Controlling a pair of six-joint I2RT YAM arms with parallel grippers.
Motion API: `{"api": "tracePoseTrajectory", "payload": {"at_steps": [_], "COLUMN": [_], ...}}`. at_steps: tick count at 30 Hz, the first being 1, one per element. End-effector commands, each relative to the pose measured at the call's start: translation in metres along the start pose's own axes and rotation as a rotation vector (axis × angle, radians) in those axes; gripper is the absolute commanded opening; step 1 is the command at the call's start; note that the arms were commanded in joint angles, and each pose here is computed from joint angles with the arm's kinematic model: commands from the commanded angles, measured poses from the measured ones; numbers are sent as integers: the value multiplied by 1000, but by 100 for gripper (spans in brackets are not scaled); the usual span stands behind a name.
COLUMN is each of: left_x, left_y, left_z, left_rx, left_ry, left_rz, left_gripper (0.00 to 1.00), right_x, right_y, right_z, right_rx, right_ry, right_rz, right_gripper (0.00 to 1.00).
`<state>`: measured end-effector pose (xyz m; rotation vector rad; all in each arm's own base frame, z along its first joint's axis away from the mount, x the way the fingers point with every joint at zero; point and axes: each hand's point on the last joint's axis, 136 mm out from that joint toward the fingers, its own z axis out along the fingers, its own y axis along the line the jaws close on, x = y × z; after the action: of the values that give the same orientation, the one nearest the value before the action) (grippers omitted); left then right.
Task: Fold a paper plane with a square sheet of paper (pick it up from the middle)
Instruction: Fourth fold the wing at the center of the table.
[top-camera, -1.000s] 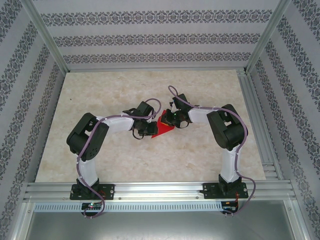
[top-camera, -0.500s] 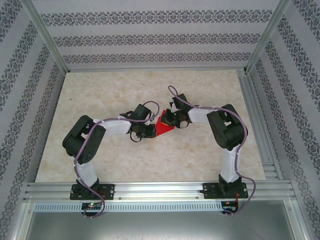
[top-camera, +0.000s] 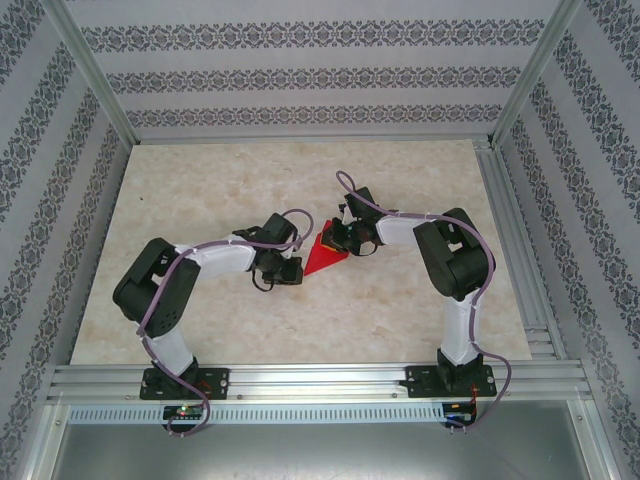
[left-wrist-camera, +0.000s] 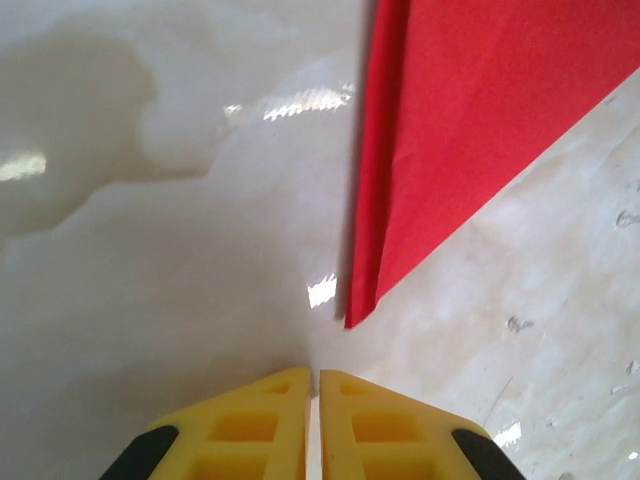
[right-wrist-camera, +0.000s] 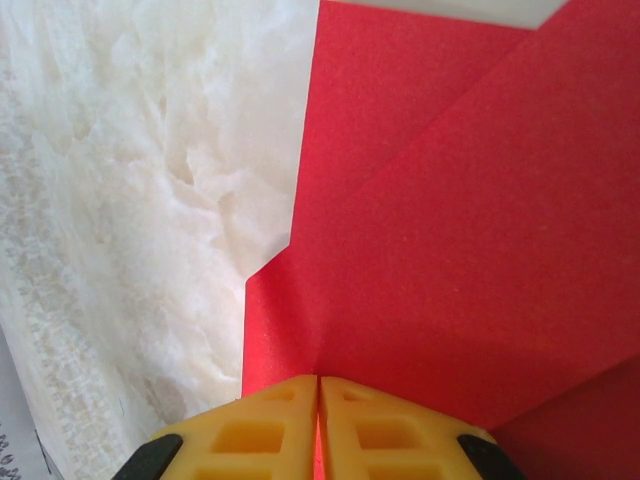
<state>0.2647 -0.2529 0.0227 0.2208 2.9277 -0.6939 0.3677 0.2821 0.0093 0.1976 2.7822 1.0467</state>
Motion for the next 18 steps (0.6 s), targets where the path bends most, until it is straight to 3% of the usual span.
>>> {"api": "tracePoseTrajectory", "payload": {"at_steps": [1, 8, 14, 18], "left_x": [-15, -55, -61, -54], "left_y": [-17, -57, -48, -28], "left_z": [-22, -22, 4, 14], "left_rx": [38, 206, 178, 89], "left_ry": [-79, -180, -154, -131], "left_rz": [28, 18, 7, -3], "left_gripper": [15, 16, 13, 11], "right_x": [36, 36, 31, 28], "right_y": [-87, -86, -78, -74], "right_z": [23, 25, 24, 20], "right_rx": [261, 255, 229, 222], "right_ry": [84, 83, 72, 62], "right_rz": [98, 104, 97, 91], "right_gripper": [12, 12, 12, 12]}}
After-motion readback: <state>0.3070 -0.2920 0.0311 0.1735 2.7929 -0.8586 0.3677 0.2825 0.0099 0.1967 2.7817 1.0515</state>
